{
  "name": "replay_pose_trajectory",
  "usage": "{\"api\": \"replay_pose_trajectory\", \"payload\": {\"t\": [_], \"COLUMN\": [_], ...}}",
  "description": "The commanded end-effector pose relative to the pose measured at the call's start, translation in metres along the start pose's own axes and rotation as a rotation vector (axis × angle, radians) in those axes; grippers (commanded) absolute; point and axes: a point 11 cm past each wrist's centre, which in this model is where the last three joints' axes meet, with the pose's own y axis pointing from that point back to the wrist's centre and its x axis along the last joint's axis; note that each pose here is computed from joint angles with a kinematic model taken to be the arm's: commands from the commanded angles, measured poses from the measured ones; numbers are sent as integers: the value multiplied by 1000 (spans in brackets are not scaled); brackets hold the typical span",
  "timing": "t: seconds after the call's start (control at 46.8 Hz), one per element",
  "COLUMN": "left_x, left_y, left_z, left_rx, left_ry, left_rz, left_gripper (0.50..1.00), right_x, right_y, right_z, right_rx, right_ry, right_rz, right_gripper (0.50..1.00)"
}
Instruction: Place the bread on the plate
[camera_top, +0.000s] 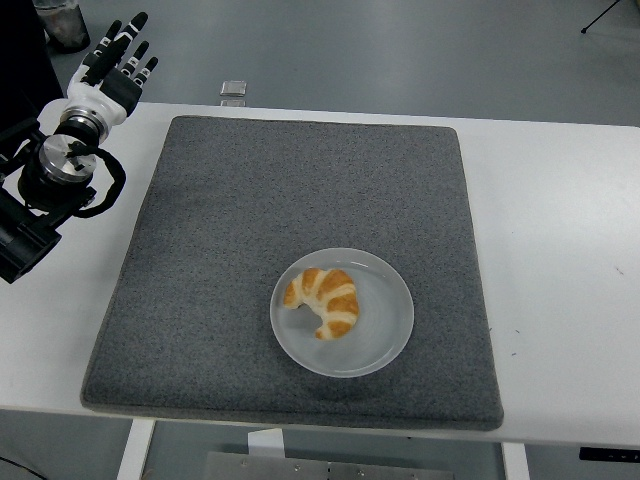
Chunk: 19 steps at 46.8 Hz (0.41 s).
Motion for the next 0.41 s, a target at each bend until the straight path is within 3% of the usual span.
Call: {"api": "replay_pose_trajectory", "payload": {"t": [0.0,0.235,0.385], "left_x": [3,15,18], "left_y": [2,5,4], "left_z": [-11,-37,-37], "left_rx": [14,41,17], "left_ry": [1,24,29], "left_rz": [4,26,33], "left_gripper": [1000,1000,1000], "right_x": [0,0,-1], "right_y": [0,0,0], "right_z": [0,1,3], "right_rx": [0,-2,-5], "right_ry": [1,5,8], "right_rz": [-1,-1,-4], "right_gripper": [952,954,952]}}
